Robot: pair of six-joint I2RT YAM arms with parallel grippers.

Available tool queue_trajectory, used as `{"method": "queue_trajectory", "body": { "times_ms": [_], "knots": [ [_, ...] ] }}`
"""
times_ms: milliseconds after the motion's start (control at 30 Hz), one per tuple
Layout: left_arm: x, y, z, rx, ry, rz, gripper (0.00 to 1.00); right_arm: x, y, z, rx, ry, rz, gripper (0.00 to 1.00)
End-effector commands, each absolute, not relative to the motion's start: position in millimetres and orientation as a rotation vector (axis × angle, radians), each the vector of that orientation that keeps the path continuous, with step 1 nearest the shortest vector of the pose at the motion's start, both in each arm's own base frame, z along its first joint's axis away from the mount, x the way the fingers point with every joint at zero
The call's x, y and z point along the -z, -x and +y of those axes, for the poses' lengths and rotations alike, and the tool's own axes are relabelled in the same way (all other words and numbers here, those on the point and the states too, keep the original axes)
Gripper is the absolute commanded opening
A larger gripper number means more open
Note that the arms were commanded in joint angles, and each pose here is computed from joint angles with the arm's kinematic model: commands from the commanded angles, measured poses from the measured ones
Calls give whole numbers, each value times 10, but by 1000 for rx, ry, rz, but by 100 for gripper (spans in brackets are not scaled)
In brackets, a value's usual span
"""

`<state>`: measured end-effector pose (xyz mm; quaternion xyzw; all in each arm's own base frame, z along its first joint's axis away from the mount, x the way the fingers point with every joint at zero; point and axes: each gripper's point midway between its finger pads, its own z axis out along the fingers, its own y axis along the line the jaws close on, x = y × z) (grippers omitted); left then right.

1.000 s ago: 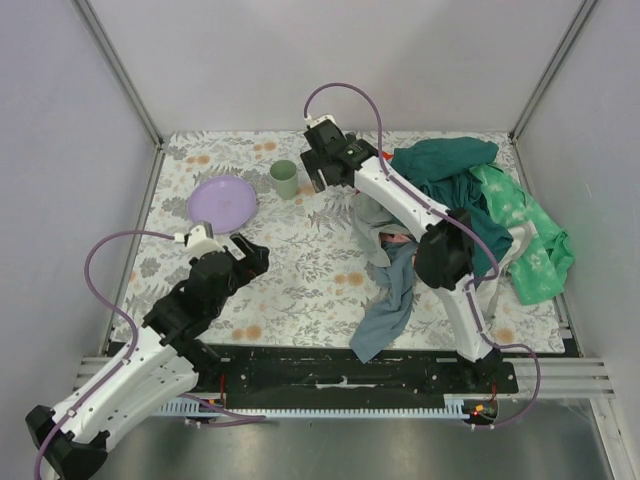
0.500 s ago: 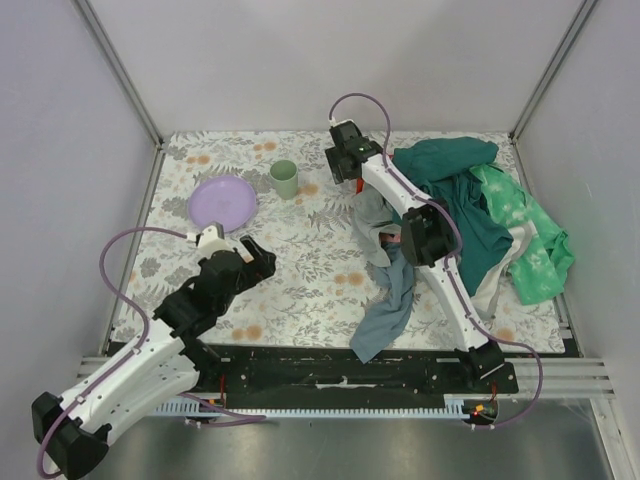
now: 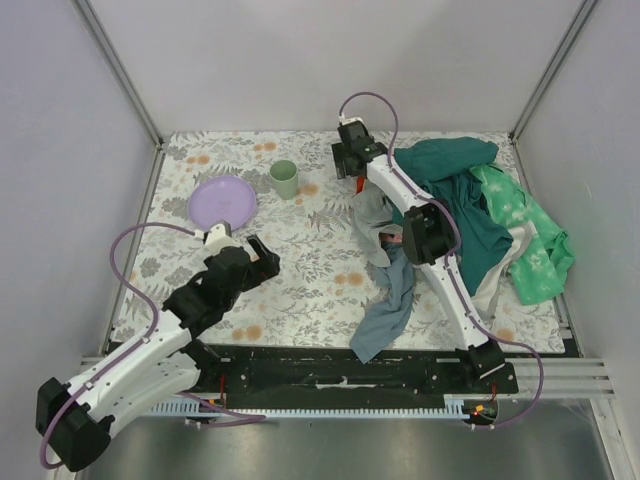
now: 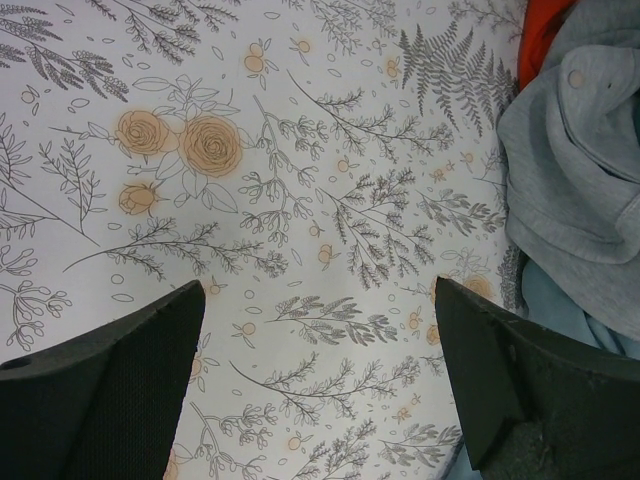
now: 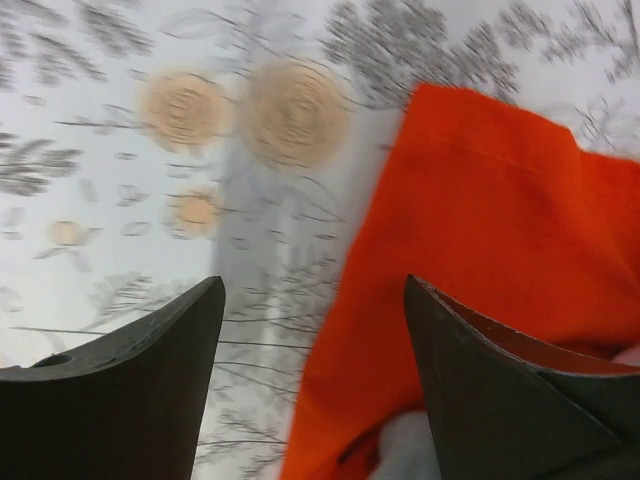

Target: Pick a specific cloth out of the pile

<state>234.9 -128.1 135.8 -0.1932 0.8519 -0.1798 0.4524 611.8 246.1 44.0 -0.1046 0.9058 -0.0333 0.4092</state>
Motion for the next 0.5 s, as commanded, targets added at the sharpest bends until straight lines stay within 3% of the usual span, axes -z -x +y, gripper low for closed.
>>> {"method": "queue_trajectory", "body": {
  "times_ms": [0, 200, 300, 367, 467],
  "knots": [
    [-1554, -2480, -1322, 443, 450, 2056, 100, -277, -5992, 1934, 171, 147, 2421, 82],
    [-1530, -2511, -1363, 437, 447, 2076, 100, -172, -5648, 1519, 427, 195, 2538, 87],
    [-1518, -2523, -1391, 446, 451, 2081, 100, -140, -5541, 1467, 420, 214, 2594, 84],
    [-1527, -2535, -1417, 457, 448, 2081, 100, -52, -5443, 1562, 278, 204, 2670, 74],
    [-1523, -2550, -1446, 459, 444, 2090, 100, -2, -5449, 1619, 193, 173, 2688, 40]
  ]
}}
